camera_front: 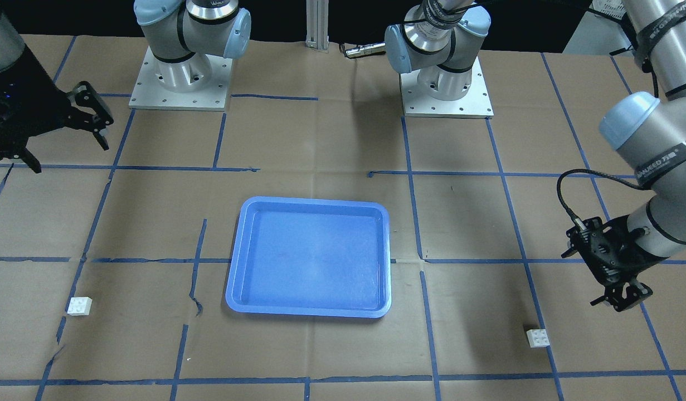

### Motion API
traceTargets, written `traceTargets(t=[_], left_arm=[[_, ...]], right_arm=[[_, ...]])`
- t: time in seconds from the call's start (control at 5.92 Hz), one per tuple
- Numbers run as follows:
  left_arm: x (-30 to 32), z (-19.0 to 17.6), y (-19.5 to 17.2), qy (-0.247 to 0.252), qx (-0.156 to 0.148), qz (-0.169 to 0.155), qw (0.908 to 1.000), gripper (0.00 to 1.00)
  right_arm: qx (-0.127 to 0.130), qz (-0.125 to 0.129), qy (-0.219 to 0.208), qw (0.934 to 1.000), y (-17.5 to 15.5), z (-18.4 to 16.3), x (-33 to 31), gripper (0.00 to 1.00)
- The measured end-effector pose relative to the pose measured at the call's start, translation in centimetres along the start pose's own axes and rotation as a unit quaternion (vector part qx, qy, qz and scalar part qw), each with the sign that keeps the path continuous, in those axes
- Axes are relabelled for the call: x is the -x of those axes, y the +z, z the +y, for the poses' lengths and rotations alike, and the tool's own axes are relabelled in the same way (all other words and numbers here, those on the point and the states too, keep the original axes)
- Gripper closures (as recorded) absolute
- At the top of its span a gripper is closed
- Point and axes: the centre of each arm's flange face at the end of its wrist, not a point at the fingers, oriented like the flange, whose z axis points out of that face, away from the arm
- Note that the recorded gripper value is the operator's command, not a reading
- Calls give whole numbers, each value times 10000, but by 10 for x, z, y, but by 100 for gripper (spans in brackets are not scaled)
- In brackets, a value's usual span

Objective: Assemble white blocks and place on blue tray

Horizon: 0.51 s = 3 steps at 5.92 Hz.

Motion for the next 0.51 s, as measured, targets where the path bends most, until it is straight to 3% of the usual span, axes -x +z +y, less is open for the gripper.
traceTargets(t=[0.17,0.34,0.51], left_arm=[[12,-1,29,101,-287,-41,9995,2],[20,-1,48,350,-434,-62,9984,2],[23,1,63,604,-489,-38,9970,2]], right_arm=[[2,32,-661,9978,8,12,-23,0],[-5,131,-1382,9903,15,20,-44,0],[101,266,-2306,9726,21,30,-62,0]])
